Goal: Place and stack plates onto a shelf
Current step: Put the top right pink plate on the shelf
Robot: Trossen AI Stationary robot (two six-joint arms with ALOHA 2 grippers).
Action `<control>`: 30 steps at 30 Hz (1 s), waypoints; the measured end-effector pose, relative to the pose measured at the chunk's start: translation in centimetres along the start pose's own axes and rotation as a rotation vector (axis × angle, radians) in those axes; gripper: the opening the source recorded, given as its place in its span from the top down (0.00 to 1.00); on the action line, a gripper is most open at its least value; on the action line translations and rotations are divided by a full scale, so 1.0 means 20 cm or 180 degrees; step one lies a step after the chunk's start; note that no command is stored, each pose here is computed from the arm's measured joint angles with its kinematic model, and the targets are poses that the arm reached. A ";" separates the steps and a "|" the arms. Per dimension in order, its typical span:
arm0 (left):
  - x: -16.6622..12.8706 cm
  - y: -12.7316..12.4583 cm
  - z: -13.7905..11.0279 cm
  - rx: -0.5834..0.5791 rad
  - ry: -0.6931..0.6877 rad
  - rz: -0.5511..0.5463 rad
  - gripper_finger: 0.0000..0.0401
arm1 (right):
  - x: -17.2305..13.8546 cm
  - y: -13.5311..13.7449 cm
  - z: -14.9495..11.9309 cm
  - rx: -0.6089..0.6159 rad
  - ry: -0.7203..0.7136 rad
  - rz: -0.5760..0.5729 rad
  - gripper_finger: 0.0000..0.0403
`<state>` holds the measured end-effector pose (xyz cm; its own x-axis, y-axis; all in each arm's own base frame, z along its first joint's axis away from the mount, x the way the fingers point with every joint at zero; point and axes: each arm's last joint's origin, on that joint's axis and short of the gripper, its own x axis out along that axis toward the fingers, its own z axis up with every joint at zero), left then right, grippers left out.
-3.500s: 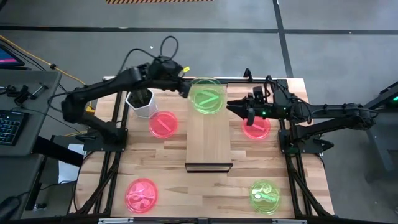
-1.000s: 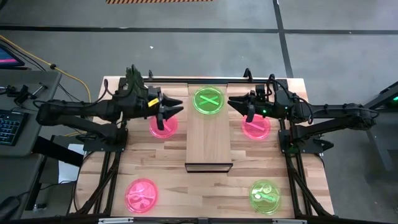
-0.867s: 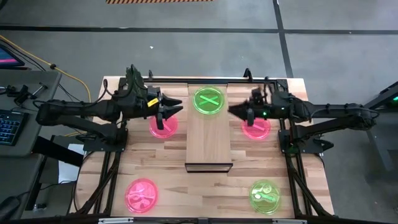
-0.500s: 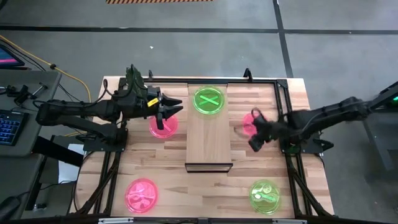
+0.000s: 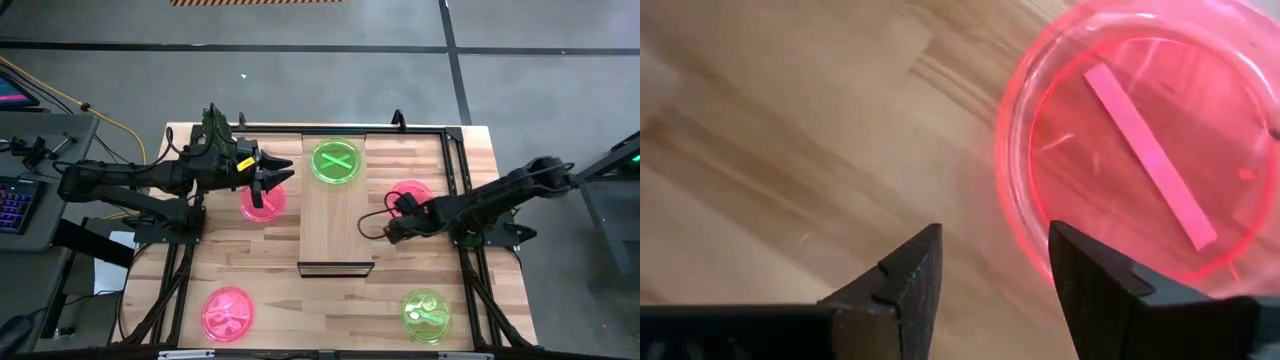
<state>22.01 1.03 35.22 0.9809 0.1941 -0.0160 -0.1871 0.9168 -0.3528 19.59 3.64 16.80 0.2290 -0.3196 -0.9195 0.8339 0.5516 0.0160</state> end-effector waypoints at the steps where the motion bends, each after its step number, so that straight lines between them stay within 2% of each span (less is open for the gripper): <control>1: 0.00 0.00 0.00 0.0000 0.0000 -0.0001 0.65 | 0.02 0.01 0.00 -0.0020 0.0004 -0.0043 0.59; 7: 0.00 0.00 0.00 -0.0001 -0.0001 0.0000 0.65 | 0.13 0.01 0.01 -0.0212 0.0083 -0.0389 0.59; 13: 0.00 0.00 0.00 -0.0003 -0.0001 -0.0001 0.65 | 0.19 0.04 0.01 -0.0401 0.0123 -0.0449 0.59; 19: 0.00 0.00 0.00 -0.0002 -0.0001 -0.0001 0.65 | 0.22 0.04 0.00 -0.0385 0.0128 -0.0576 0.61; 24: 0.00 0.00 0.00 -0.0001 0.0000 -0.0001 0.65 | 0.24 0.05 -0.01 -0.0257 0.0143 -0.0656 0.73; 30: 0.00 0.00 0.00 0.0000 0.0000 -0.0001 0.65 | 0.24 0.03 -0.02 -0.0163 0.0136 -0.0761 0.98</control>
<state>22.01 1.02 35.22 0.9809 0.1938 -0.0160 -0.1869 0.9168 -0.3528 20.97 2.64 12.26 0.0059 -0.4134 -0.9105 0.8350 0.5030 -0.2230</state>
